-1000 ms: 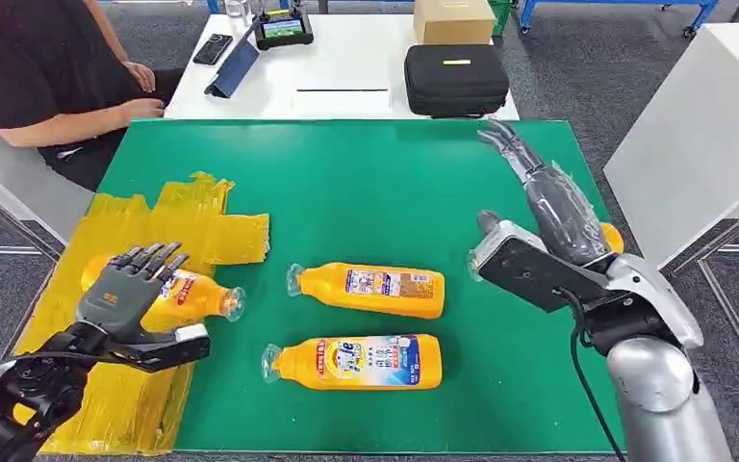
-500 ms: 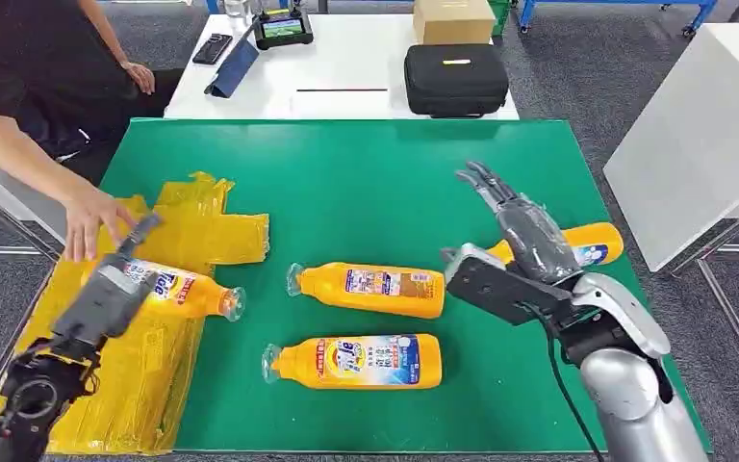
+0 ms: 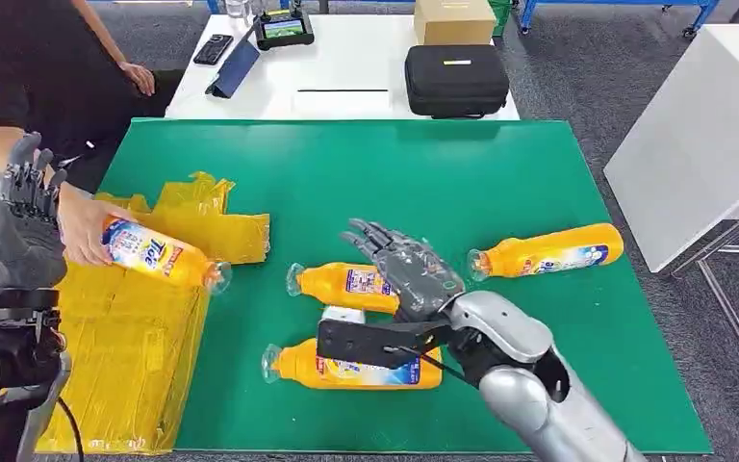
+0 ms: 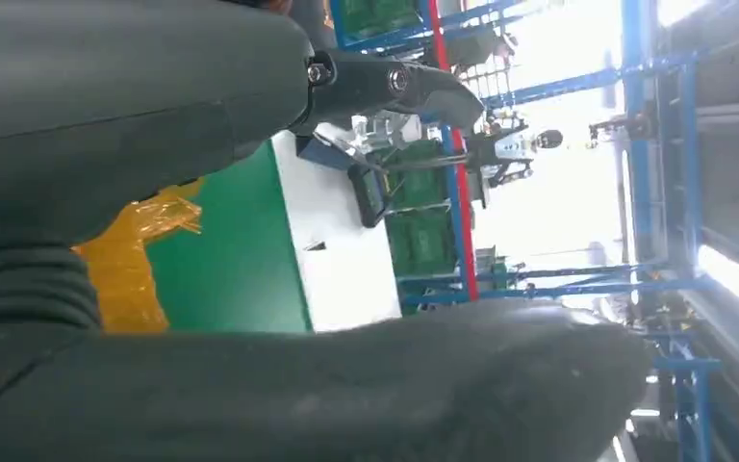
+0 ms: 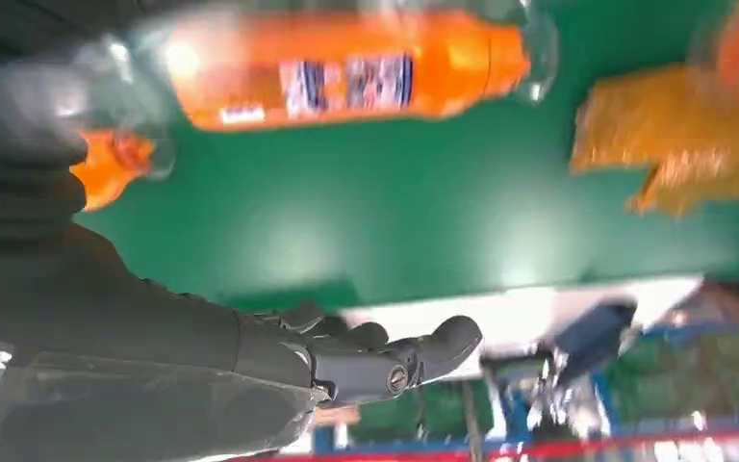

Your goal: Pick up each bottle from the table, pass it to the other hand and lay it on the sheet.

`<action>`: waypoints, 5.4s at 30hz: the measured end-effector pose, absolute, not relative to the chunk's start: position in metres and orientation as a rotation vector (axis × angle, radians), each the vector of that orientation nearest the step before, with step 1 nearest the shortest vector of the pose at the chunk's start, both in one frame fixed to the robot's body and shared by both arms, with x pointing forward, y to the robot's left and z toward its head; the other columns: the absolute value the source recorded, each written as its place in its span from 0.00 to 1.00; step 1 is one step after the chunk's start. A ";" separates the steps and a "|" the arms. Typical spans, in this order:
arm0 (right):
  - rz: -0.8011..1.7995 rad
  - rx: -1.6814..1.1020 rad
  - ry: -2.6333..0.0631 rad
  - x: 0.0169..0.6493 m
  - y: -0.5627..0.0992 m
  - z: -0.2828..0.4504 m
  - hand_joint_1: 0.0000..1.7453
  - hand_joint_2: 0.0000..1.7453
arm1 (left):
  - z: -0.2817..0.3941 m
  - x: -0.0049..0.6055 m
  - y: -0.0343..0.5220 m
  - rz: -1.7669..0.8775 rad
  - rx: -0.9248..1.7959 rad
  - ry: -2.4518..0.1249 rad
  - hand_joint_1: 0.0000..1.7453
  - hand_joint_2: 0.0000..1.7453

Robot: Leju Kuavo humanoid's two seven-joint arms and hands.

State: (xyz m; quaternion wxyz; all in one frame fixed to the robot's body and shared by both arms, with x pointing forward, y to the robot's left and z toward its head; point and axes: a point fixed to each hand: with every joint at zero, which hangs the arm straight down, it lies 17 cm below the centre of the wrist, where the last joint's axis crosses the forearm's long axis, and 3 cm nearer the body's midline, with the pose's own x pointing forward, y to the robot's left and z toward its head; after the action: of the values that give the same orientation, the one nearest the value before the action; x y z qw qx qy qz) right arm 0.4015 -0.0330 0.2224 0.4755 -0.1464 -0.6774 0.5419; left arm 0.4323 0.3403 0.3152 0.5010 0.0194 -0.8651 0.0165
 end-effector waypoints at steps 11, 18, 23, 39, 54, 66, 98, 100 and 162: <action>1.425 -0.332 -1.538 0.396 -0.016 0.179 0.00 1.00 | 0.319 0.434 0.336 0.072 0.027 -2.100 0.00 0.00; 1.455 -0.353 -1.497 0.397 -0.016 0.168 0.00 1.00 | 0.319 0.435 0.334 0.073 0.024 -2.098 0.00 0.00; 1.510 -0.472 -1.394 0.406 -0.030 0.144 0.00 1.00 | 0.325 0.437 0.328 0.063 0.026 -2.099 0.00 0.00; 1.650 -0.561 -1.136 0.398 -0.065 0.069 0.00 1.00 | 0.339 0.445 0.314 0.084 -0.028 -2.108 0.00 0.00; 1.681 -0.553 -1.076 0.393 -0.075 0.050 0.00 1.00 | 0.343 0.447 0.311 0.100 -0.043 -2.112 0.00 0.00; 1.771 -0.492 -1.009 0.376 -0.072 0.018 0.00 1.00 | 0.345 0.449 0.318 0.132 -0.040 -2.115 0.00 0.00; 1.660 -0.353 -1.031 0.385 -0.078 0.010 1.00 1.00 | 0.343 0.462 0.327 0.212 -0.106 -2.116 0.00 0.00; 1.503 -0.352 -1.135 0.411 -0.082 0.047 1.00 1.00 | 0.335 0.460 0.329 0.225 -0.126 -2.097 0.00 1.00; 0.927 -0.356 -1.887 0.466 -0.010 0.313 1.00 1.00 | 0.342 0.404 0.150 0.094 -0.939 -1.829 0.00 1.00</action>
State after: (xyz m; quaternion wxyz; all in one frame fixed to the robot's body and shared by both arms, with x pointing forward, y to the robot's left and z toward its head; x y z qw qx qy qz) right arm 0.4658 -0.0103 0.3128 0.4836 -0.1460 -0.7745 0.3807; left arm 0.4039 0.1500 0.3422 0.5158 -0.3909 -0.7613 0.0392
